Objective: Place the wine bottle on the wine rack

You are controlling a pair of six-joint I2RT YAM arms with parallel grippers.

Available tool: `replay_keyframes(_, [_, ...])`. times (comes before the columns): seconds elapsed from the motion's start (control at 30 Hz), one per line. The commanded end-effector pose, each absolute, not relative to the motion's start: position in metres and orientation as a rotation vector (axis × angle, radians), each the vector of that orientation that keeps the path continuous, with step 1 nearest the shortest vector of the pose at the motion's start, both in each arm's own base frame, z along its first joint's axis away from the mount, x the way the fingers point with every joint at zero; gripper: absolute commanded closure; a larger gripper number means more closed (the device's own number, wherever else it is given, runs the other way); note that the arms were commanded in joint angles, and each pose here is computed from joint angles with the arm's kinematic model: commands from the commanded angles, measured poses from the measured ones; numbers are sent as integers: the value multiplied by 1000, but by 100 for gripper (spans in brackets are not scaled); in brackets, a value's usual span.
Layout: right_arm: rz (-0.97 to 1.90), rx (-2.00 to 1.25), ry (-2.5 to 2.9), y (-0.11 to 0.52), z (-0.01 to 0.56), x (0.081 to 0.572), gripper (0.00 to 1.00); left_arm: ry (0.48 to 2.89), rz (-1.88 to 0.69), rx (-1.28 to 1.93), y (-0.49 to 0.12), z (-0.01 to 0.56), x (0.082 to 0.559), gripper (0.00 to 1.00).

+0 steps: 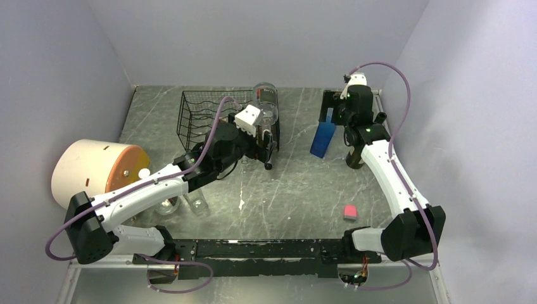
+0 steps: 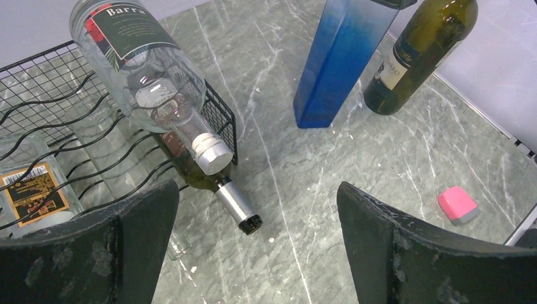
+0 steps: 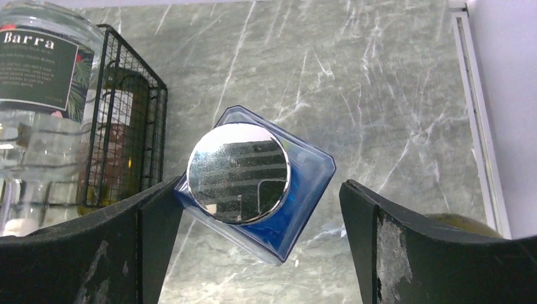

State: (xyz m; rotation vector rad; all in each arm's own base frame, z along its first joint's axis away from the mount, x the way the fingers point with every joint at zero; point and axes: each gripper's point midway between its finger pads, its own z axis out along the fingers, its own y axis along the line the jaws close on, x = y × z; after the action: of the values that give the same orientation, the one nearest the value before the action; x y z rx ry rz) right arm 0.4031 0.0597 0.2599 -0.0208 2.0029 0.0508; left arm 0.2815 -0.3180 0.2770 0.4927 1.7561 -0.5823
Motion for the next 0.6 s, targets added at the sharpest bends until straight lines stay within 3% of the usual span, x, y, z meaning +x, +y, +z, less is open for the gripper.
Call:
replay_keyframes(0.0, [-17,176,1930,55,286,397,5,1734,-600,492,-322,281,283,2])
replay_keyframes(0.4, [-156,335,1917,59,284,402,7,1722,-602,472,-317,284,281,2])
replay_keyframes(0.57, [-173,346,1936,66,273,408,13,1730,-598,469,-315,281,280,2])
